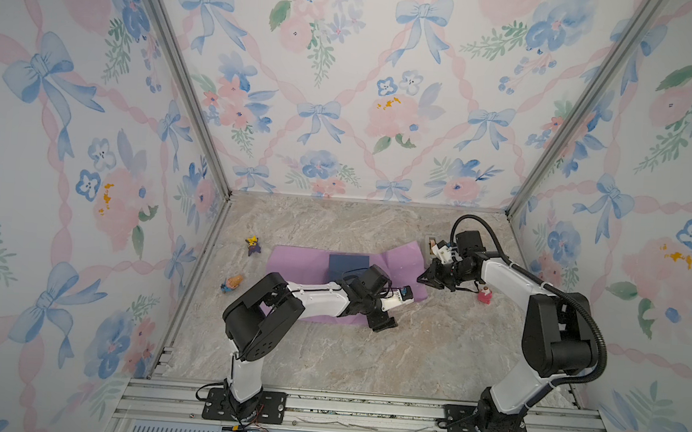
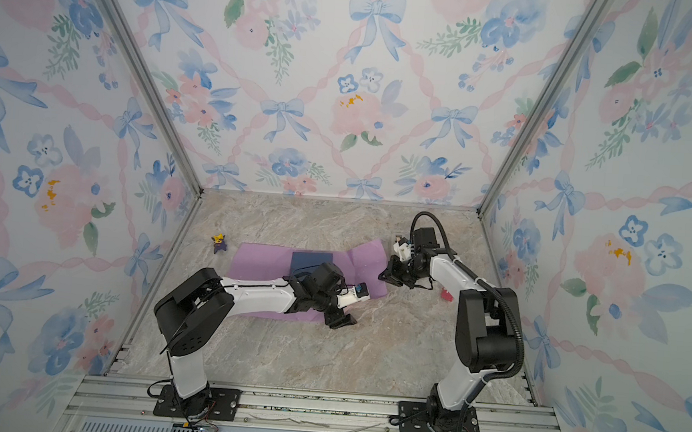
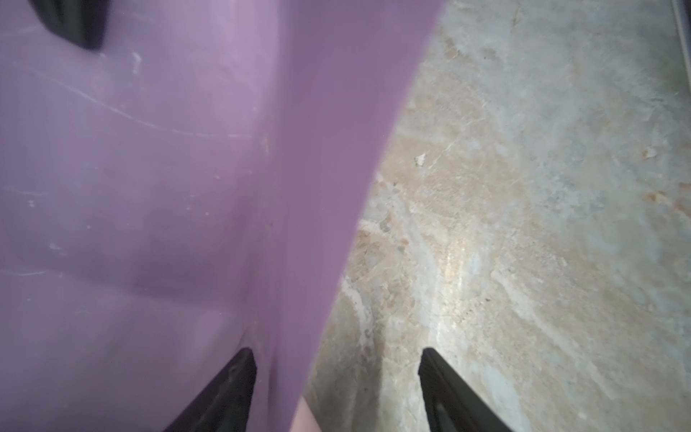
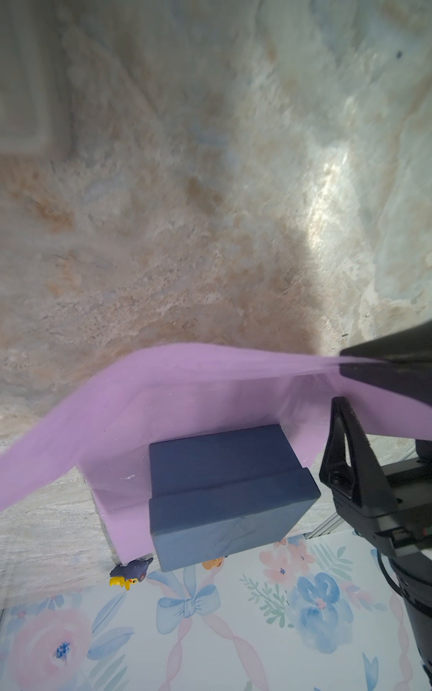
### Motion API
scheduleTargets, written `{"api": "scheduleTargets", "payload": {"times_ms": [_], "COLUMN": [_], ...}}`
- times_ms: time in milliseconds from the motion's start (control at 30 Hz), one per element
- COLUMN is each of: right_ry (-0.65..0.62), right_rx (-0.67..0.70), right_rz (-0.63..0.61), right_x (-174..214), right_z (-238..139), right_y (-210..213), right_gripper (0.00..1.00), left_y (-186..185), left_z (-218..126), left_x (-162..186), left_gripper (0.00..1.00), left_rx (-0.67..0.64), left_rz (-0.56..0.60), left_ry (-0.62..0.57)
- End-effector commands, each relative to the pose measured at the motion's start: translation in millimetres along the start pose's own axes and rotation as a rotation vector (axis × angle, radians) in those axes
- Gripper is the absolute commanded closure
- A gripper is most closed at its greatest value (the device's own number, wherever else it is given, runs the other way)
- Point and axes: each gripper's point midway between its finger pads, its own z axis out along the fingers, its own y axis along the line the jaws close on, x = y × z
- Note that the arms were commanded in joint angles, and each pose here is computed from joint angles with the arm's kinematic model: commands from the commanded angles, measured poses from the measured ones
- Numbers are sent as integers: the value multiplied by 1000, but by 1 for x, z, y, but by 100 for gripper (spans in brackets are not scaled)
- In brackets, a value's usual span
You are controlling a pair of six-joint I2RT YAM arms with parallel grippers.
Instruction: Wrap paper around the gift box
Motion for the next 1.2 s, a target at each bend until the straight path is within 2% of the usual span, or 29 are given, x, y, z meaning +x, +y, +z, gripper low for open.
{"api": "scheduleTargets", "payload": {"times_ms": [0, 333, 400, 467, 567, 833, 1167], "right_ry": [12, 20, 26, 37, 54, -1, -12], "right_rx": [-29, -58, -60, -51, -57, -149, -208], "right_rz": [32, 60, 69, 80, 100, 82, 46], "right_x": [2, 3, 4, 5, 8, 3, 6], "right_z": [4, 7, 9, 12, 18, 14, 21], "right_y": [-2, 0, 0, -4, -7, 24, 63], "right_gripper": [96, 97, 91, 78, 74, 93, 98], "left_y": [-21, -42, -42, -41, -42, -39, -40], "left_z": [8, 24, 26, 28, 28, 26, 12], "left_x": [15, 35, 39, 42, 44, 36, 27], "left_gripper": [29, 30, 30, 30, 30, 30, 30], "left_rx": [78, 141, 141, 139, 139, 121, 95], "left_rz": [21, 21, 16, 7, 3, -11, -11], "left_ry": [31, 82, 93, 101, 105, 73, 6]}}
